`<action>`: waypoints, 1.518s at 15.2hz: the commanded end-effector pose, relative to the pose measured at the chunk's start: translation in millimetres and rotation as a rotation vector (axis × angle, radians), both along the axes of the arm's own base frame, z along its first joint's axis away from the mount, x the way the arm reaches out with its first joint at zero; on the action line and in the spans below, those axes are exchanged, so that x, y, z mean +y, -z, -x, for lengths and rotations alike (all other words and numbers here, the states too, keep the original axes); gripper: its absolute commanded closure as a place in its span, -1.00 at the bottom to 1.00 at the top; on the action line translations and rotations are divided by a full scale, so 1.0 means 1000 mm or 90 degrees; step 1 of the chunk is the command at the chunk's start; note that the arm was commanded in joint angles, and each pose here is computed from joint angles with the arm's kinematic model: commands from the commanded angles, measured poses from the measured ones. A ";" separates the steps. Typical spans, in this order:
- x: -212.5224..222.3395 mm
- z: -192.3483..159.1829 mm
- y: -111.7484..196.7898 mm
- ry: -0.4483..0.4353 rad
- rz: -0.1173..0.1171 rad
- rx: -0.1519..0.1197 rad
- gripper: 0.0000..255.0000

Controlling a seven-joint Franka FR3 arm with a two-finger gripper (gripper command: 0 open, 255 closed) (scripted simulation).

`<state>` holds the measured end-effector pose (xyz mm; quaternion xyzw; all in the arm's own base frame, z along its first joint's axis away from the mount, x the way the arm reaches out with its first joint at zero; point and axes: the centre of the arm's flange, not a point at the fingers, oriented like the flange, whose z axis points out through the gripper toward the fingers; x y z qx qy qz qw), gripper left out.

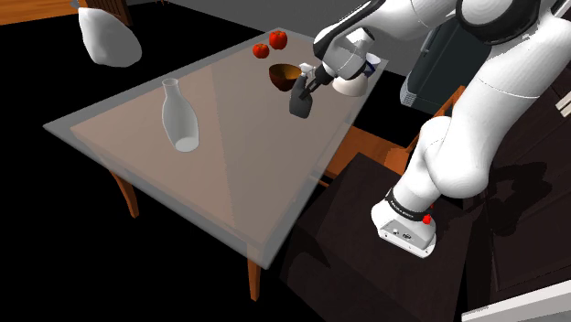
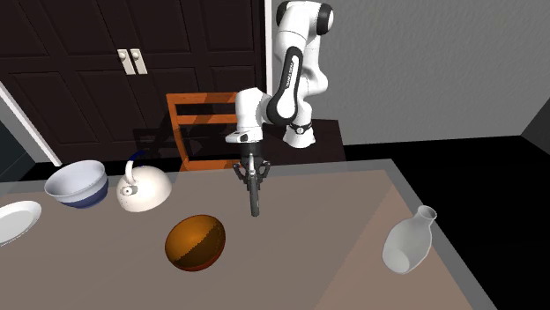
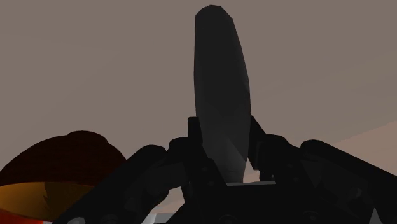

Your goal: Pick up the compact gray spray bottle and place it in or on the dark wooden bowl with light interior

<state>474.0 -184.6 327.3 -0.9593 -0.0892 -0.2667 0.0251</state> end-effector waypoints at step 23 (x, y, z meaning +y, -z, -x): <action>0.000 0.000 -0.121 0.000 0.000 0.000 1.00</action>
